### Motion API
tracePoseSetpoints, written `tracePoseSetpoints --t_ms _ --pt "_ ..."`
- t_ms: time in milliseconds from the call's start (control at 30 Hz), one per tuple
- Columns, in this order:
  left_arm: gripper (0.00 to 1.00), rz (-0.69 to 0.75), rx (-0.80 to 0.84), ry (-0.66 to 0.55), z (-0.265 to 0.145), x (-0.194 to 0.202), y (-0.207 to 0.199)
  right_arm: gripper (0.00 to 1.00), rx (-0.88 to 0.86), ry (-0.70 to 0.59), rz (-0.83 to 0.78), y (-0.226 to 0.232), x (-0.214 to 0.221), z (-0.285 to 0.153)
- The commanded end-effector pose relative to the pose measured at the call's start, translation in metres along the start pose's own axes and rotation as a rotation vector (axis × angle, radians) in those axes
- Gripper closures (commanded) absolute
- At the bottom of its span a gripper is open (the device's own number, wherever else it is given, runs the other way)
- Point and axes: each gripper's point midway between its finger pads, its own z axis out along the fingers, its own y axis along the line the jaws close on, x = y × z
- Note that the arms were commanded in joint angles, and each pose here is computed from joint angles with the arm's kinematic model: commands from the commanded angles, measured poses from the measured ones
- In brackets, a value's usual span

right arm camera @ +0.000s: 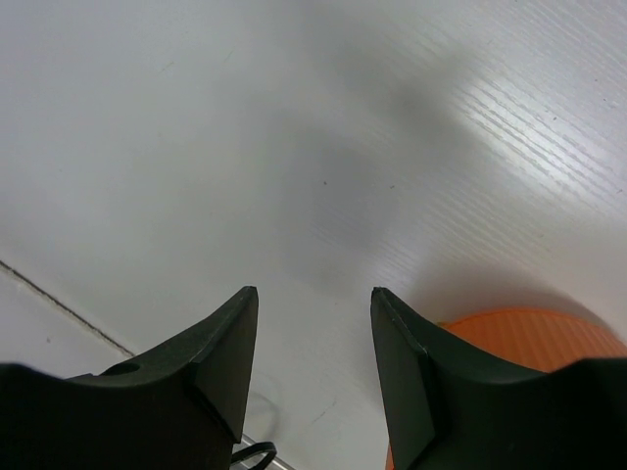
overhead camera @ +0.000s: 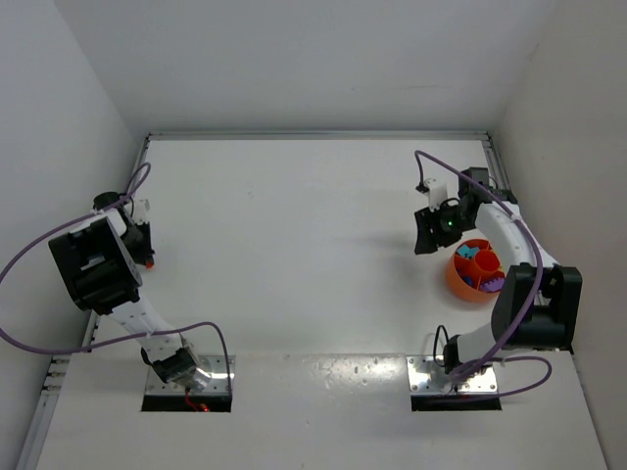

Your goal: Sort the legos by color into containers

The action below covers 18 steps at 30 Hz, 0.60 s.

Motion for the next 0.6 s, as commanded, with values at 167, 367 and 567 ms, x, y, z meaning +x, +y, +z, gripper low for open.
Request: tracePoseSetpoints --t_ms 167,367,567 --pt "1.00 0.032 0.370 0.040 -0.015 0.017 -0.059 0.49 -0.129 -0.122 -0.145 0.041 -0.034 -0.011" --pt "1.00 0.043 0.573 -0.218 -0.074 -0.046 -0.097 0.49 -0.245 -0.317 -0.218 0.090 -0.086 -0.013" --pt "1.00 -0.093 0.793 -0.283 -0.113 -0.075 -0.144 0.51 -0.355 -0.564 -0.123 0.148 -0.157 -0.007"
